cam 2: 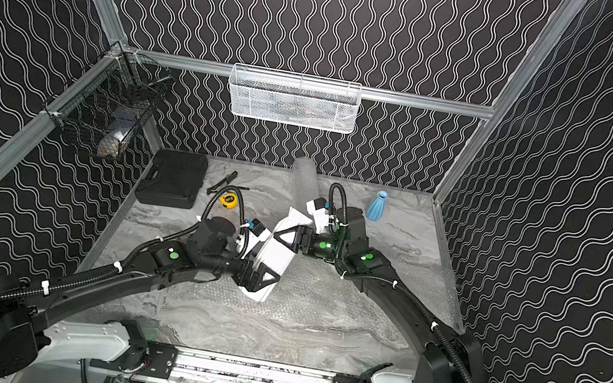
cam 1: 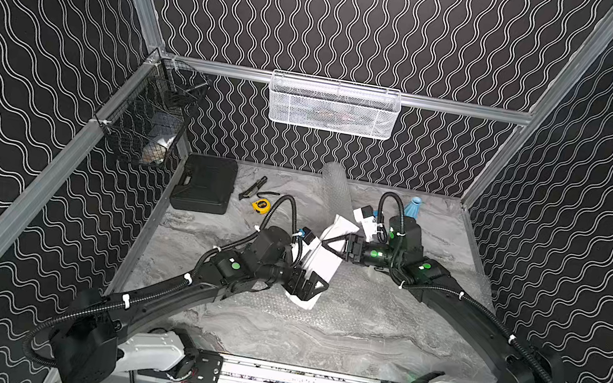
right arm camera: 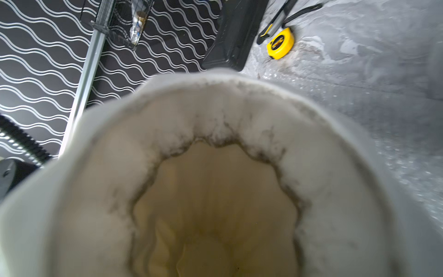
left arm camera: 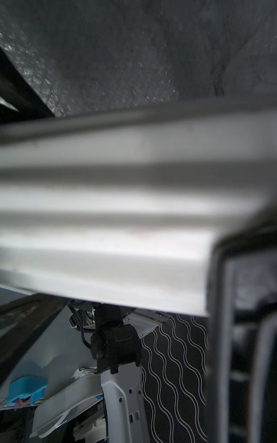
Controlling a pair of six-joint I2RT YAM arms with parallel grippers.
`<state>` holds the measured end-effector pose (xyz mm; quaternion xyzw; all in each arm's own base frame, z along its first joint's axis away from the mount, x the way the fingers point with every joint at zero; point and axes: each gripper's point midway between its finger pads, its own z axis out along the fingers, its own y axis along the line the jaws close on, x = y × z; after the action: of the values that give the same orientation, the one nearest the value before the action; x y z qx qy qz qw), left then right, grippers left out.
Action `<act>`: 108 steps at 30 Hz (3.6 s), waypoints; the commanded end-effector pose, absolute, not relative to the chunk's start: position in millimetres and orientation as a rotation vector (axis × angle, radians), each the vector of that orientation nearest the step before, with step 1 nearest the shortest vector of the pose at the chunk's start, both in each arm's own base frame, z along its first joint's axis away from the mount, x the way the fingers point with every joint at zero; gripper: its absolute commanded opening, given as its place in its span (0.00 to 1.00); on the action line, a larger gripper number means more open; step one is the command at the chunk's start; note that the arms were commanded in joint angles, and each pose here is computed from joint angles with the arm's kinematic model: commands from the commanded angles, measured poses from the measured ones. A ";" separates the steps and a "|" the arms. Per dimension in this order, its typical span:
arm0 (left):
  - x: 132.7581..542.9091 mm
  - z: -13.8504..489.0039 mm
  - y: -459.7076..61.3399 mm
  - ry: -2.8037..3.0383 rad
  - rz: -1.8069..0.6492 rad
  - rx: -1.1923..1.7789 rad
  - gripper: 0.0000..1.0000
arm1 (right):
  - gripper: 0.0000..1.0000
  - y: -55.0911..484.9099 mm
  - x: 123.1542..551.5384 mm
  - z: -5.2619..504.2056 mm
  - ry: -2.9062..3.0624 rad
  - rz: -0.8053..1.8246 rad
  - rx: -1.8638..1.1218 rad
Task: Unwrap the vase from the bubble wrap
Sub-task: Place the vase at the center of the board.
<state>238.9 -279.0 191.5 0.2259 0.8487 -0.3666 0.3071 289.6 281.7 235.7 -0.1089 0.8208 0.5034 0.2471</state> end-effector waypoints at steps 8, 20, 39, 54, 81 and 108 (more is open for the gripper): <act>257.6 198.7 -245.4 2.277 -0.685 0.510 1.00 | 0.61 249.8 313.2 257.2 2.150 1.260 -0.254; 259.0 214.2 -194.4 2.354 -0.350 0.462 1.00 | 0.60 199.6 353.3 261.8 2.144 0.967 -0.178; 256.0 205.4 -176.9 2.317 -0.233 0.544 1.00 | 0.57 141.5 430.6 292.7 2.005 0.546 -0.105; 253.9 197.8 -174.1 2.332 -0.212 0.564 1.00 | 0.56 117.3 497.7 296.6 1.886 0.284 -0.070; 252.4 194.4 -175.3 2.334 -0.212 0.594 1.00 | 0.56 85.4 596.7 255.3 1.803 -0.014 0.034; 252.9 192.4 -175.1 2.340 -0.202 0.602 1.00 | 0.61 82.1 626.3 216.0 1.836 -0.050 0.024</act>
<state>251.9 -175.2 192.4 0.2245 0.9062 -0.0824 0.3486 620.2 81.5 189.0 0.0070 0.8248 -0.0271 0.5647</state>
